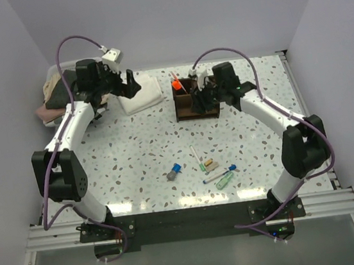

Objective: Sort the stationery into containers
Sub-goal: Pick up the pen from the center of the board.

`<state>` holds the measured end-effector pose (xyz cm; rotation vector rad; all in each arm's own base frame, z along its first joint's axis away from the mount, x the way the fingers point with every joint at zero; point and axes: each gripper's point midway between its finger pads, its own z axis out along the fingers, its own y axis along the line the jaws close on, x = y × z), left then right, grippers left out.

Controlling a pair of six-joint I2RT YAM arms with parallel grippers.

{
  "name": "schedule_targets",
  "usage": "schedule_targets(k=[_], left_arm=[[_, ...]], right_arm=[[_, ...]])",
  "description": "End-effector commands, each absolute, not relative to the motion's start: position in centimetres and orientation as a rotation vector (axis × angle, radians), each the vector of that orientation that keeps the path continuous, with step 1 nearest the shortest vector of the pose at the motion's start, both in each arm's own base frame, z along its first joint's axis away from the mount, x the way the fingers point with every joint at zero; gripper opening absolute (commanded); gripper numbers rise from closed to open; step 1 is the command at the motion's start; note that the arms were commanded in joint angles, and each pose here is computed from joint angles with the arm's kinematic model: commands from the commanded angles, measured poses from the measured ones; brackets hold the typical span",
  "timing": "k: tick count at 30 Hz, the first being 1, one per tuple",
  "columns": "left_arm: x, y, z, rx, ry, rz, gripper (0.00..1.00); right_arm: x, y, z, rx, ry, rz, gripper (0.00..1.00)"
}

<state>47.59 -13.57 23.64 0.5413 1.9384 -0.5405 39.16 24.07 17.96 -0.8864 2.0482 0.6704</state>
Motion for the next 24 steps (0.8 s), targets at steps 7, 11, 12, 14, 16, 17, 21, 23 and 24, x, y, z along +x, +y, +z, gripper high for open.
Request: schedule_targets(k=[7, 11, 12, 14, 16, 17, 21, 23, 24], left_arm=[[45.1, -12.0, 26.1, 0.478, 1.861, -0.432, 1.0], [43.9, -11.8, 25.9, 0.474, 1.863, -0.431, 1.0], [43.7, -11.7, 25.9, 0.475, 1.863, -0.426, 1.0], [43.1, -11.6, 25.8, 0.474, 1.866, -0.423, 1.0], [42.8, -11.5, 25.6, 0.475, 1.869, -0.419, 1.0], [42.5, -11.4, 25.4, 0.471, 1.871, -0.418, 1.0], [41.8, -11.2, 25.0, 0.47, 1.877, -0.417, 1.0], [41.7, -11.0, 24.7, 0.466, 1.879, -0.416, 1.0], [41.6, -11.0, 24.7, 0.463, 1.88, -0.418, 1.0]], right_arm=[[30.3, 26.6, 9.4, -0.738, 2.486, 0.493, 0.41], [30.2, 26.2, 7.1, -0.631, 2.582, 0.431, 0.41], [30.1, 26.1, 6.7, -0.625, 2.597, 0.423, 0.41], [30.0, 25.7, 5.7, -0.611, 2.626, 0.396, 0.41], [29.9, 25.7, 5.0, -0.606, 2.641, 0.389, 0.41], [29.9, 25.7, 4.6, -0.61, 2.65, 0.386, 0.41], [29.4, 25.5, 3.3, -0.649, 2.67, 0.369, 0.41], [29.2, 25.6, 3.0, -0.67, 2.676, 0.365, 0.41], [29.0, 25.6, 2.7, -0.683, 2.683, 0.361, 0.41]])
